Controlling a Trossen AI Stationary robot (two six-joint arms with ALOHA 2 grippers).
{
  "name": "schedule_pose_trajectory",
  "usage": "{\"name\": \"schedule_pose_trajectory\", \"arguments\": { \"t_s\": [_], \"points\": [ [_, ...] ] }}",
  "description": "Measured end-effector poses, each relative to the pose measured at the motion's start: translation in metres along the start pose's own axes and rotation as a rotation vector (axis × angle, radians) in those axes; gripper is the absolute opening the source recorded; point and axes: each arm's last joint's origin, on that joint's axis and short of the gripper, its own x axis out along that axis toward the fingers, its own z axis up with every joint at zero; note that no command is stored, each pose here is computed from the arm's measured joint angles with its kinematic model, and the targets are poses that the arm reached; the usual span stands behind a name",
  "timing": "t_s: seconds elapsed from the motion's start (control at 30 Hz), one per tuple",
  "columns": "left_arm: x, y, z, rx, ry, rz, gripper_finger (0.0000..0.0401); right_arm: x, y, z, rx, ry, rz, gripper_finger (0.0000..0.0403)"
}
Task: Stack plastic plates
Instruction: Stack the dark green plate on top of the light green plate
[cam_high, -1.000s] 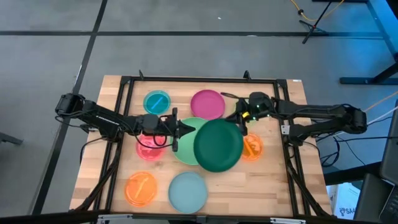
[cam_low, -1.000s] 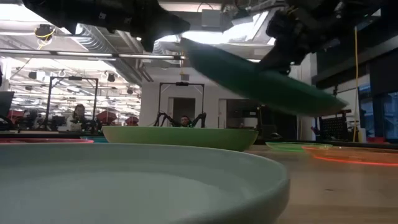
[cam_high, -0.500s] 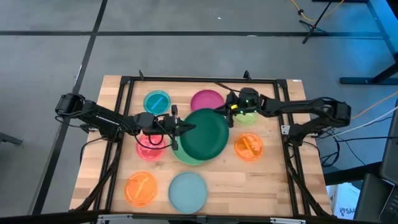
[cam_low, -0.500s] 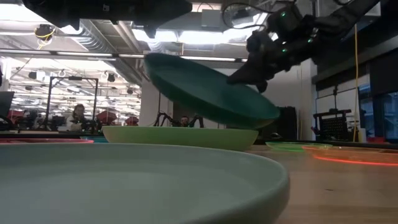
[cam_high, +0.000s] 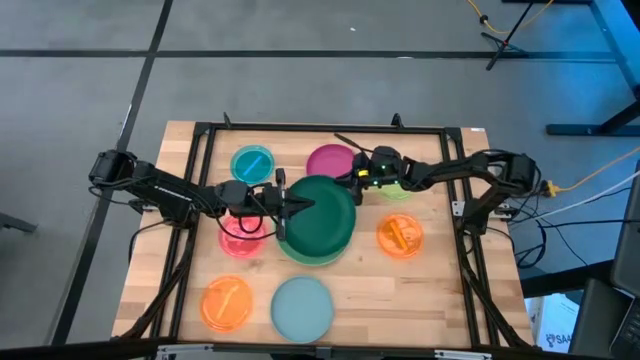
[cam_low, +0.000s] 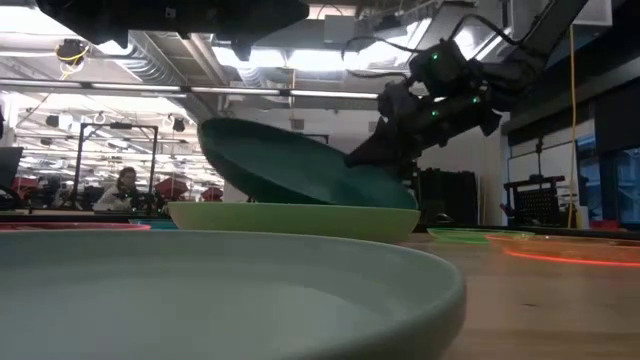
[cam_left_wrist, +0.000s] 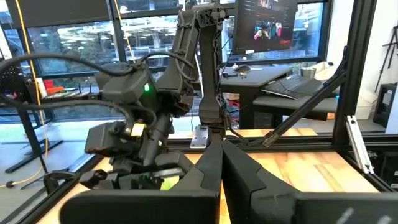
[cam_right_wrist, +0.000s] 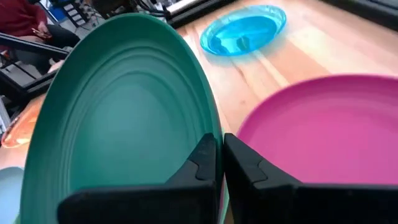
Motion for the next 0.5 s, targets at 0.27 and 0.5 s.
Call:
{"name": "schedule_pose_trajectory", "arguments": {
  "t_s": [0.27,0.5],
  "points": [
    [0.000,0.000,0.000,0.000,0.000,0.000,0.0000,0.008,-0.006,-0.011,0.011,0.038,-0.010,0.0007],
    [0.000,0.000,0.000,0.000,0.001,0.000,0.0000,0.012,-0.008,-0.015,0.008,0.048,-0.011,0.0037]
  ]
}}
